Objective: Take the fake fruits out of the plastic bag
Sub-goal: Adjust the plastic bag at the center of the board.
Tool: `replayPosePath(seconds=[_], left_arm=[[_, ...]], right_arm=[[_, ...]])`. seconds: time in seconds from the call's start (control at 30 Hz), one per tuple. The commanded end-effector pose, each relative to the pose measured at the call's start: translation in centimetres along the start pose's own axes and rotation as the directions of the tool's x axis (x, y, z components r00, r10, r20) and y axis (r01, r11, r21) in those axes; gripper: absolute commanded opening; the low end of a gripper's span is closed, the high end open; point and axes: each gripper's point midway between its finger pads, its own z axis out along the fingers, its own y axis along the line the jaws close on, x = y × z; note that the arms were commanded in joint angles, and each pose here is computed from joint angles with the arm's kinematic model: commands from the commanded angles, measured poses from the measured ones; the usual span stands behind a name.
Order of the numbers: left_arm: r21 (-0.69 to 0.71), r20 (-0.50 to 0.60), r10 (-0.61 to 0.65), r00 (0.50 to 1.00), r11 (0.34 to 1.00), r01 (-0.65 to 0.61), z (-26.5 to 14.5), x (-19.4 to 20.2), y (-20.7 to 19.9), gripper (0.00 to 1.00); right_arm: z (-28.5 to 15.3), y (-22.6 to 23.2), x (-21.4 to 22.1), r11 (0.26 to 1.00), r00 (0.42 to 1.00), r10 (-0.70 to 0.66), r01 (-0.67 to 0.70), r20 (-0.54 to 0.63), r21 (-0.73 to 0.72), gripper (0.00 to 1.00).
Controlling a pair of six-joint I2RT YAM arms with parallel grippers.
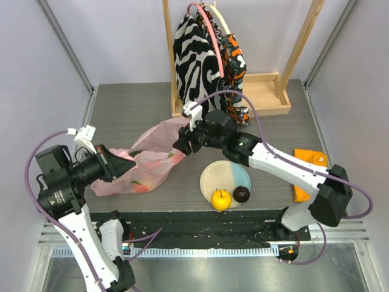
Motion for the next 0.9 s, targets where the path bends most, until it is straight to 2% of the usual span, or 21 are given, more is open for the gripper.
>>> replayPosePath(seconds=[0.0,0.2,0.33,0.5,0.67,0.73,0.87], left_arm=[[-0.021,-0.04,-0.056,0.998,0.998,0.055,-0.2,2.1,0.3,0.0],[-0.03,-0.057,-0.041,0.998,0.999,0.039,-0.4,2.8,0.3,0.0],[-0.04,-0.075,-0.037,0.997,0.999,0.034,-0.6,3.5,0.3,0.0],[-0.05,-0.089,-0.058,0.994,0.997,0.054,-0.4,4.2,0.9,0.0],[-0.043,-0.087,-0.057,0.995,0.998,0.053,-0.4,4.1,0.8,0.0],[-0.045,-0.083,-0.058,0.995,0.998,0.054,-0.4,3.8,0.9,0.0],[-0.047,-0.075,-0.049,0.996,0.998,0.046,-0.4,3.2,0.8,0.0]], right_arm=[[3.6,3.6,2.4,0.984,0.997,0.027,-0.039,-0.071,-0.175,0.53],[9.2,4.0,1.5,0.98,0.99,0.124,-0.132,-0.066,-0.146,0.46],[10.5,4.5,0.0,0.975,0.989,0.137,-0.143,-0.051,-0.167,0.45],[8.9,6.6,-1.7,0.945,0.988,0.14,-0.152,-0.06,-0.29,0.48],[7.4,6.1,-4.5,0.942,0.983,0.182,-0.177,-0.007,-0.285,0.48],[8.6,5.1,-3.7,0.953,0.981,0.193,-0.192,-0.02,-0.236,0.45],[12.4,3.5,1.7,0.969,0.976,0.181,-0.198,-0.121,-0.148,0.37]])
